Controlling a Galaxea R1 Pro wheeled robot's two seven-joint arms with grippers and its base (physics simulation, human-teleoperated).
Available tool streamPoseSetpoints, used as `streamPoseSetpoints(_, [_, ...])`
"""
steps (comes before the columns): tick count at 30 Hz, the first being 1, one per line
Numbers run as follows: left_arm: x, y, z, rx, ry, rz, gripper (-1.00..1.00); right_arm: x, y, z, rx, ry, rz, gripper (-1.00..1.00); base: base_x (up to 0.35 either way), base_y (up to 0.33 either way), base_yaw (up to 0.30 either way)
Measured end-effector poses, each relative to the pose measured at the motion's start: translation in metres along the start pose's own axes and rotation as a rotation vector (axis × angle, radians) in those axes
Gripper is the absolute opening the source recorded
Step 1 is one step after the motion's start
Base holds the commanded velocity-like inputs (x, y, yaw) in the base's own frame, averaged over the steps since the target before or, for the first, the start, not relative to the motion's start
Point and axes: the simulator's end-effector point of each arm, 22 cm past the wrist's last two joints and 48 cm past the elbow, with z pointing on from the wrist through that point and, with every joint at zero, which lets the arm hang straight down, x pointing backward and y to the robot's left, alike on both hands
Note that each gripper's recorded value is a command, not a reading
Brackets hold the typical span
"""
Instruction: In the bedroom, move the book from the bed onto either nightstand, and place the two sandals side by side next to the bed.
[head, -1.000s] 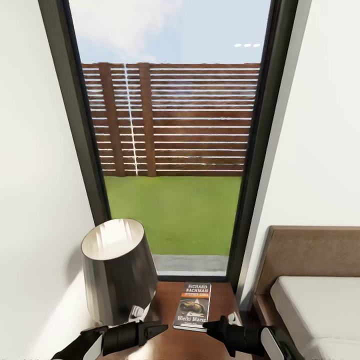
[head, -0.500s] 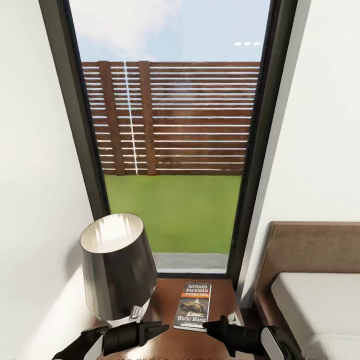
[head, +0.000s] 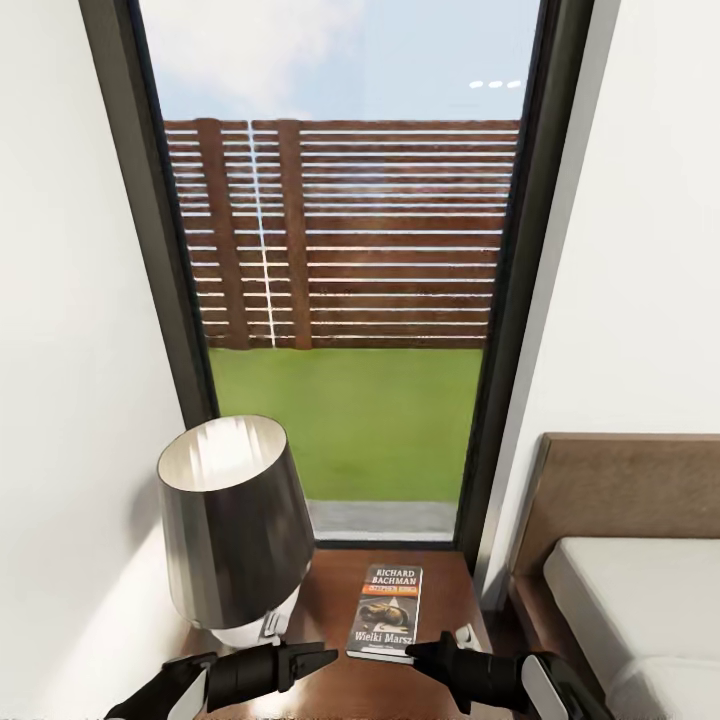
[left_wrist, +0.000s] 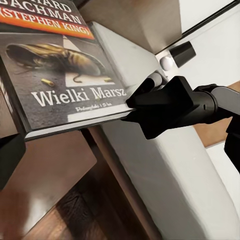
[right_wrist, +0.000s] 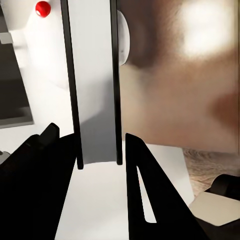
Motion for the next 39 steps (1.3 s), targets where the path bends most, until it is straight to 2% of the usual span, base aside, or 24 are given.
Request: streamPoseSetpoints(39, [0.055,0.059,0.009,-0.001,0.0,0.001,1.0,0.007,-0.073,0.034,-0.001,0.0,-0.001,-1.0,0.0,0.0,0.0])
